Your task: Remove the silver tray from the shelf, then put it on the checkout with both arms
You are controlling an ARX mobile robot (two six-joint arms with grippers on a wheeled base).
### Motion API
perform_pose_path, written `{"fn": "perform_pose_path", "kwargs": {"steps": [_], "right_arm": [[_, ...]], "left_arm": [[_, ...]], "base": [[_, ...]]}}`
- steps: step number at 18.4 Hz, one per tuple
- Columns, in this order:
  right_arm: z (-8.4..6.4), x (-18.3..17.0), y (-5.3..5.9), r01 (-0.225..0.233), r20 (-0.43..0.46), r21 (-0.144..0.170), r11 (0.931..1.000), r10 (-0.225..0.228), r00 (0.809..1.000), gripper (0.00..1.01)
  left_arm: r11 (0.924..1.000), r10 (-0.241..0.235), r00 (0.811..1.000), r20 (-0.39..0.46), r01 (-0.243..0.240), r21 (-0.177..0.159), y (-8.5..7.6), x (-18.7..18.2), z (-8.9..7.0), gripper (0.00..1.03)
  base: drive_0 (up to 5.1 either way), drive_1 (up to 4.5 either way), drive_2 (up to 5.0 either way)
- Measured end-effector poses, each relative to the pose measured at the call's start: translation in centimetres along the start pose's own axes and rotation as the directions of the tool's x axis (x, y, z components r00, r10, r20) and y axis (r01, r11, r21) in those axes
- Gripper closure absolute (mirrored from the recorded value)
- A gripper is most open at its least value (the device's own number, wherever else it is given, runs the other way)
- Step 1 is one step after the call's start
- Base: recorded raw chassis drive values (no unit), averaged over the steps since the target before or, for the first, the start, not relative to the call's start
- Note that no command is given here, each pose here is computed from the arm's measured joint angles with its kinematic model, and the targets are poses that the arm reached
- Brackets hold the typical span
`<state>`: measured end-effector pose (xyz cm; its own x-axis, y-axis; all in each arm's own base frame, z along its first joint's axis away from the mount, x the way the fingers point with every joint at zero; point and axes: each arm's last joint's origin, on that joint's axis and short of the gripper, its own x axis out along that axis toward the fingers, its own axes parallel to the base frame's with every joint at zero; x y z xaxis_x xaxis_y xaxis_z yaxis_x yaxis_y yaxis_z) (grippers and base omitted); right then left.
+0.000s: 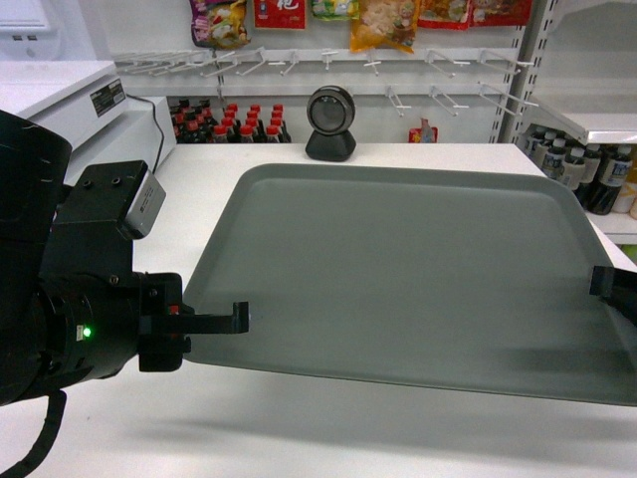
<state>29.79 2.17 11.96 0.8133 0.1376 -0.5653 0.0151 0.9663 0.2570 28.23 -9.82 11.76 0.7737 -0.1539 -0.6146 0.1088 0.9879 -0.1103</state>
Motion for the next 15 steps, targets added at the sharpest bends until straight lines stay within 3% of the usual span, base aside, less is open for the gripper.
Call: {"fn": "perform_pose_path", "kwargs": {"steps": [12,13,14,15], "right_arm": [[0.1,0.0,0.0,-0.001,0.006,-0.001,1.0,0.001,1.0,0.99],[0.2,0.0,0.1,-0.019,0.007,-0.002,0.9998,0.019,1.0,0.99],[0.2,0.3,0.1,-0.044,-0.025,-0.022,0.9988,0.043,0.999,0.99],[0.4,1.0,0.1,-0.088,-0.053,-0.03,0.9957,0.086,0.995,0.99]], "left_arm": [[1.0,0.003,1.0,-0.001,-0.003,-0.002,0.0,0.1,0.1,1.0],[0.9946,0.101,0.992,-0.071,-0.102,-0.017,-0.3,0.2,0.4,1.0],[0.9774,0.205,0.973,-0.106,-0.209,-0.03,-0.6,0.8,1.2,1.0],[0.9629,0.248,0.958,-0.146,-0.26,-0.072,-0.2,1.7,1.7,1.0]], "base": [[0.0,4.29,-4.4],[0.0,4.28,-4.4],[0.0,4.28,-4.4],[0.0,4.28,-4.4]]}}
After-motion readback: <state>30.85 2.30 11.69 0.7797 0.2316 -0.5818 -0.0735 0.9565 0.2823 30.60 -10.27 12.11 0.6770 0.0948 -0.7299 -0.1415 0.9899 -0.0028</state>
